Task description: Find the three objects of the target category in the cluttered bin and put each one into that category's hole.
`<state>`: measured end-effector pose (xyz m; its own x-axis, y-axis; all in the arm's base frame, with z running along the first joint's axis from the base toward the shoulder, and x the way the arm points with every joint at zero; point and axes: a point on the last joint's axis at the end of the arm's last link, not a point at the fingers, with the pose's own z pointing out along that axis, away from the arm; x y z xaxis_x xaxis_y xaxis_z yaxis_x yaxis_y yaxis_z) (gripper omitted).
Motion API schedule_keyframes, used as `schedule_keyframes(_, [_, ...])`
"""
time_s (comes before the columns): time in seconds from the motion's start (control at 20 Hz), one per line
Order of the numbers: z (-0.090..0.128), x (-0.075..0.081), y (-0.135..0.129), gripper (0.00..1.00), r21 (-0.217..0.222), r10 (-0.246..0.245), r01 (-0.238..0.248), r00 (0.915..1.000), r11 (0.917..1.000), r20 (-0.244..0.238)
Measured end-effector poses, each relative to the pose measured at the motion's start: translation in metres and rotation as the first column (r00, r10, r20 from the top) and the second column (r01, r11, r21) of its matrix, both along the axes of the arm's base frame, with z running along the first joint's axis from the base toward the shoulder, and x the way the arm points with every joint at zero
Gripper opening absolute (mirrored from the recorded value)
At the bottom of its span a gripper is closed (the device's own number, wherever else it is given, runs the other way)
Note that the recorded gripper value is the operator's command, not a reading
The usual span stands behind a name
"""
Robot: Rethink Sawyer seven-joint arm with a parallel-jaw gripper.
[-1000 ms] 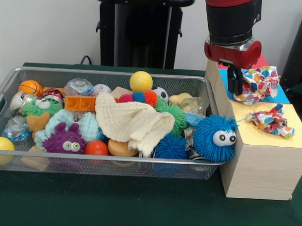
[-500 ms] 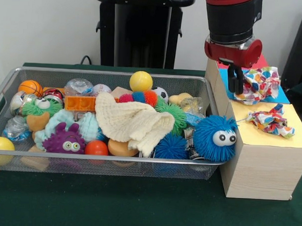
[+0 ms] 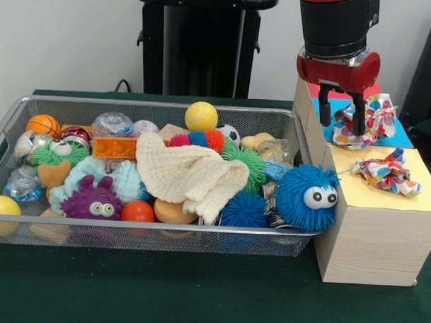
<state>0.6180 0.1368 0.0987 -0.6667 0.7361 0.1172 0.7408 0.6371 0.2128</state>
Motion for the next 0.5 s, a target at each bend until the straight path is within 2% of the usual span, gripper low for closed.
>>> schedule_keyframes(0.35, [0.0036, -0.0008, 0.0073, 1.0, 0.001, 0.014, -0.014, 0.9999, 0.9999, 0.0])
schedule_keyframes(0.5, [0.0086, -0.0023, 0.0094, 1.0, 0.011, 0.024, -0.024, 0.9996, 0.9997, -0.016])
